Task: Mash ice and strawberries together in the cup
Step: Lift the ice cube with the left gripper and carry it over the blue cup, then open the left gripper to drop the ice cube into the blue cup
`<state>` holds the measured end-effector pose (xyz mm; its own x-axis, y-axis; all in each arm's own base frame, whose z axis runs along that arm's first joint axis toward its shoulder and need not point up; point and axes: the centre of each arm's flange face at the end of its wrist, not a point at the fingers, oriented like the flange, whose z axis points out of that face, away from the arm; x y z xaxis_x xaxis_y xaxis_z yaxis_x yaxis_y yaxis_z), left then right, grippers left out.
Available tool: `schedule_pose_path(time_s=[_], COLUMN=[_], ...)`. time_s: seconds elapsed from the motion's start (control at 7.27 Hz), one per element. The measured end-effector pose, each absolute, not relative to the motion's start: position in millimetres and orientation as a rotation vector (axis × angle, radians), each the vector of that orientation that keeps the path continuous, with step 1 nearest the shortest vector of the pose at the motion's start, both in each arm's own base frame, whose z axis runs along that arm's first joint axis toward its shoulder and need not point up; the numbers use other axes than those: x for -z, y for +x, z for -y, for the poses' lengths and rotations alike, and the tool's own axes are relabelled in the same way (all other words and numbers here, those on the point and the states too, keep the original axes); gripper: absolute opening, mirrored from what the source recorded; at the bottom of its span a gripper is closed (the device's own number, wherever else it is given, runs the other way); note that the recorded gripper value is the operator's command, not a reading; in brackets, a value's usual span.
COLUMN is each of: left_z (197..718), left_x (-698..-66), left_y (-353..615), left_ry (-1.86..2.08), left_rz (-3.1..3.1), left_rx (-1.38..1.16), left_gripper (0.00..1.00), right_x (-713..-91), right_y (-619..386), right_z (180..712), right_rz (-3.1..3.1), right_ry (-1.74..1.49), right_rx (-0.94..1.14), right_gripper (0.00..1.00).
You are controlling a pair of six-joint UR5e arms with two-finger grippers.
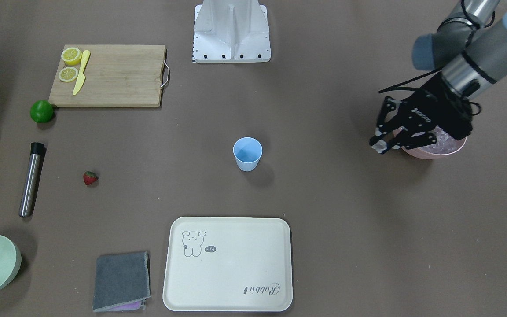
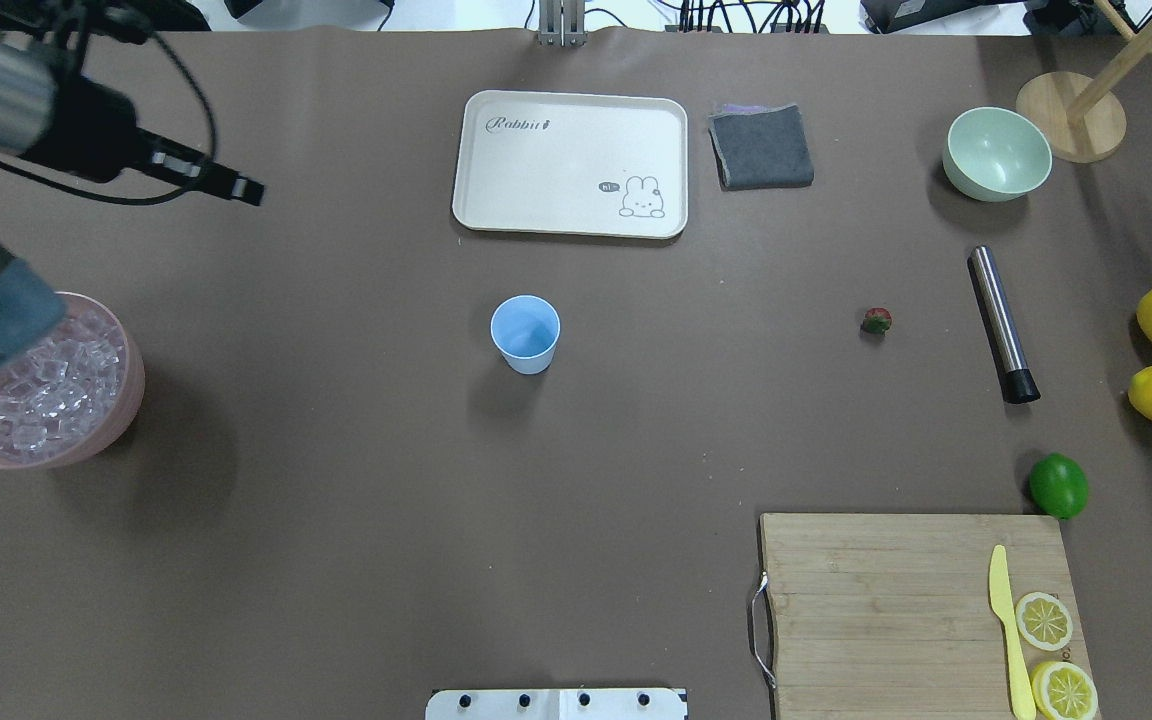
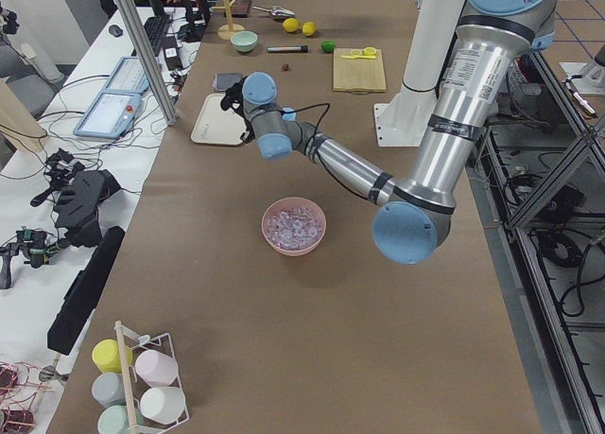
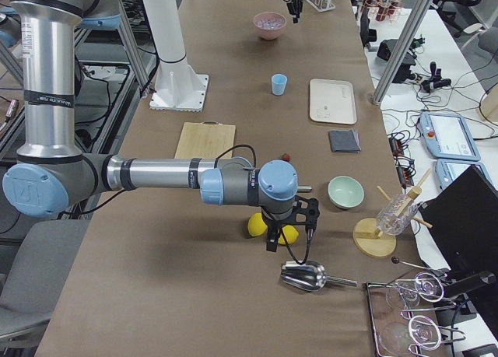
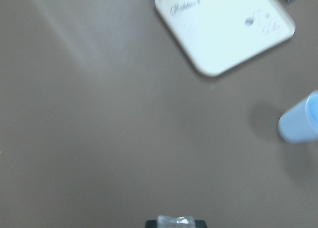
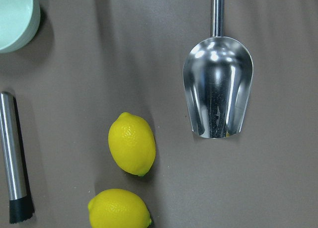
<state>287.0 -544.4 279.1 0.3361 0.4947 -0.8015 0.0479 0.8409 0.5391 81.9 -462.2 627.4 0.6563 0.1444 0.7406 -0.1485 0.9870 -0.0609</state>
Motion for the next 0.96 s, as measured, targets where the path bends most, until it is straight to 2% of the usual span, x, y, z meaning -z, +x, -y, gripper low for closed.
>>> schedule_pose_path(time_s=[0.41, 0.69, 0.96], left_z=[495, 483, 483], left_x=[-164, -156, -175], left_y=[470, 518, 526], left_ry=[0.539, 0.547, 0.545], left_rz=[-1.2, -1.172, -1.148], left_rx=[-0.217, -0.194, -0.203], left_gripper=[0.0, 0.0, 0.0], right_x=[-626, -622, -620], right_y=[82, 82, 82], right_z=[462, 463, 464], right_rz=[0.836, 0.836, 0.837], right_ry=[0.005, 0.012, 0.016], right_rx=[-0.17, -0.169, -0.169], right_gripper=[1.0, 1.0, 1.0])
